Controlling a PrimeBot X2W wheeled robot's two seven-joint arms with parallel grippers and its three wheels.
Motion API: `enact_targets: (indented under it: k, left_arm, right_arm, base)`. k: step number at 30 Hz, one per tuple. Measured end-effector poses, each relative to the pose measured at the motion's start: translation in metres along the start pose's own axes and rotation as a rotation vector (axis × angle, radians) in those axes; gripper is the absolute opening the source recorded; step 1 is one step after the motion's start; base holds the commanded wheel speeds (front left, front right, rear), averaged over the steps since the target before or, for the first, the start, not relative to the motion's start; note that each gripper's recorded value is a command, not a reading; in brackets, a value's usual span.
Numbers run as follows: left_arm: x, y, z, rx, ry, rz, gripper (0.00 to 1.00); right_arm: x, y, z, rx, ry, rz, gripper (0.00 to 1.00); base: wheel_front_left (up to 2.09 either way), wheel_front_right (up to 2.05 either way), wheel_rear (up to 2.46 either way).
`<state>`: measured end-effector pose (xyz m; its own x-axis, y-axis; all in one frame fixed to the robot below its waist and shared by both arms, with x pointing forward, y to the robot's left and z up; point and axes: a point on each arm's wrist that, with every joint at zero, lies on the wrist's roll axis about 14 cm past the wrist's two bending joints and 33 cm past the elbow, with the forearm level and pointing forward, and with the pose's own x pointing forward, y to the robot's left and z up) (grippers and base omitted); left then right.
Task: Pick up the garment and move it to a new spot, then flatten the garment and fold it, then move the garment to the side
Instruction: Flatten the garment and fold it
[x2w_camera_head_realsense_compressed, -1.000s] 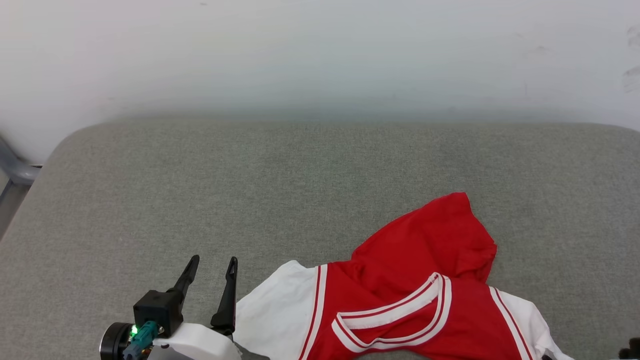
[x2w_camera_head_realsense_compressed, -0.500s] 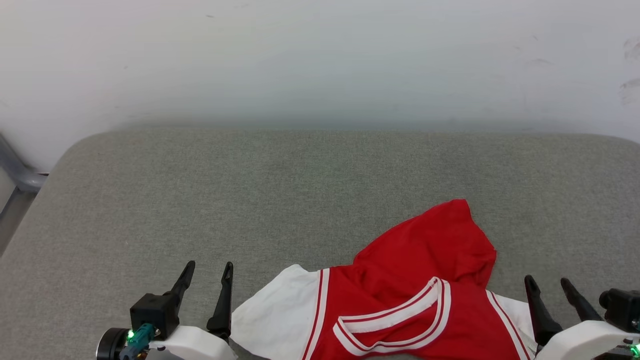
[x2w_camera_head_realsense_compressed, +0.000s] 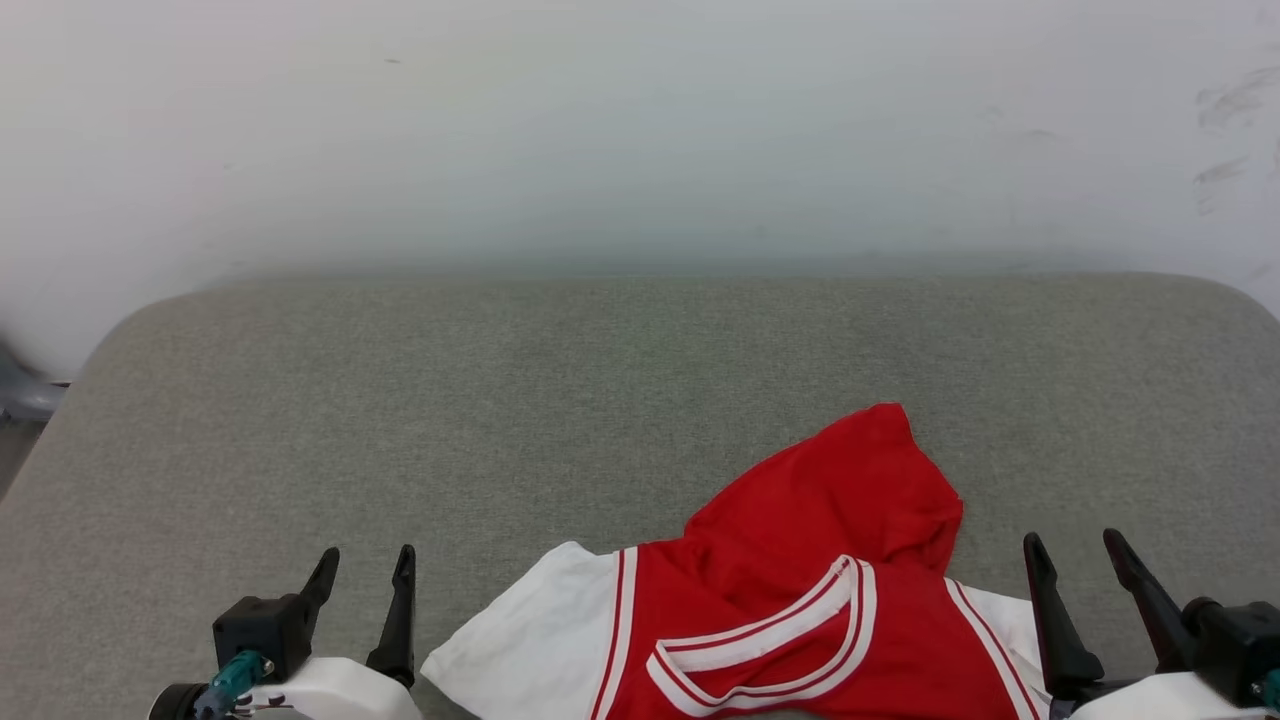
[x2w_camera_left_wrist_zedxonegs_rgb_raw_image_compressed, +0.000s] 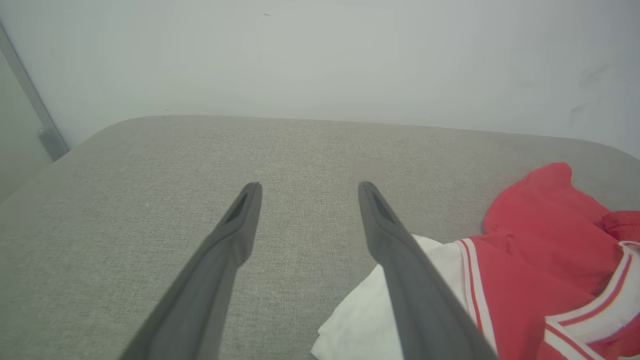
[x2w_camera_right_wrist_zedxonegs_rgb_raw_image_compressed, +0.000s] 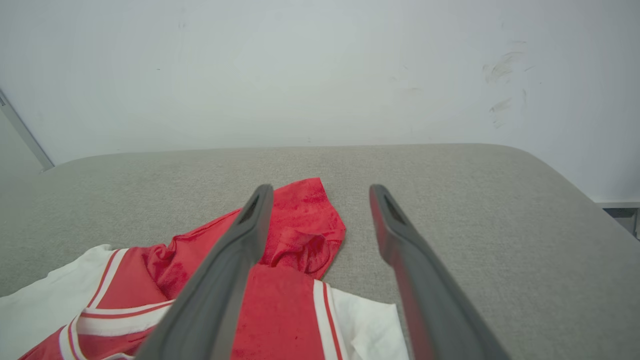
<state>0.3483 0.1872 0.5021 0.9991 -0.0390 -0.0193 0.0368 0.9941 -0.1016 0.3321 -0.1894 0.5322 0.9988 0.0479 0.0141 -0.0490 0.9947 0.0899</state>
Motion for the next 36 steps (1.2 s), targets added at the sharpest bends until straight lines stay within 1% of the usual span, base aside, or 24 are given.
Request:
enact_targets:
  k: [3, 6, 12, 16, 19, 20, 24, 25, 26, 27, 31, 36]
  left_arm:
    - [0.002, -0.001, -0.017, -0.006, 0.107, -0.037, 1.00]
    - [0.003, -0.005, -0.040, -0.017, 0.269, -0.090, 1.00]
    - [-0.008, -0.007, -0.089, 0.014, 0.622, -0.182, 1.00]
    - [-0.021, -0.017, -0.118, 0.046, 0.813, -0.257, 1.00]
    - [-0.022, -0.018, -0.129, 0.087, 0.900, -0.293, 1.00]
    - [-0.020, -0.016, -0.131, 0.114, 0.917, -0.298, 1.00]
    - [-0.017, -0.020, -0.143, 0.162, 0.990, -0.347, 1.00]
    - [-0.018, -0.022, -0.146, 0.171, 1.010, -0.359, 0.93]
    - [-0.017, -0.023, -0.148, 0.179, 1.023, -0.368, 0.56]
    - [-0.016, -0.024, -0.149, 0.181, 1.030, -0.373, 0.00]
    - [-0.011, -0.027, -0.149, 0.185, 1.015, -0.370, 0.00]
    - [-0.006, -0.028, -0.143, 0.145, 0.943, -0.335, 0.00]
  right_arm:
    - [-0.007, -0.002, -0.002, 0.007, 0.009, -0.010, 1.00]
    - [-0.010, -0.004, -0.002, 0.023, 0.010, -0.019, 1.00]
    - [-0.013, -0.009, -0.008, 0.043, 0.032, -0.038, 1.00]
    - [-0.013, -0.012, -0.015, 0.058, 0.058, -0.050, 1.00]
    - [-0.009, -0.012, -0.019, 0.064, 0.070, -0.051, 1.00]
    - [-0.008, -0.012, -0.021, 0.065, 0.075, -0.051, 1.00]
    - [-0.001, -0.013, -0.027, 0.074, 0.095, -0.054, 1.00]
    - [-0.001, -0.014, -0.030, 0.075, 0.102, -0.057, 1.00]
    - [0.000, -0.014, -0.032, 0.077, 0.108, -0.059, 1.00]
    - [0.001, -0.015, -0.033, 0.079, 0.113, -0.060, 1.00]
    - [0.000, -0.019, -0.037, 0.087, 0.126, -0.074, 1.00]
    - [-0.003, -0.033, -0.048, 0.110, 0.175, -0.116, 1.00]
  base:
    - [0.00, 0.00, 0.00]
    - [0.00, 0.00, 0.00]
    - [0.00, 0.00, 0.00]
    - [0.00, 0.00, 0.00]
    - [0.00, 0.00, 0.00]
    - [0.00, 0.00, 0.00]
    - [0.00, 0.00, 0.00]
    - [0.00, 0.00, 0.00]
    - [0.00, 0.00, 0.00]
    - [0.00, 0.00, 0.00]
    - [0.00, 0.00, 0.00]
    - [0.00, 0.00, 0.00]
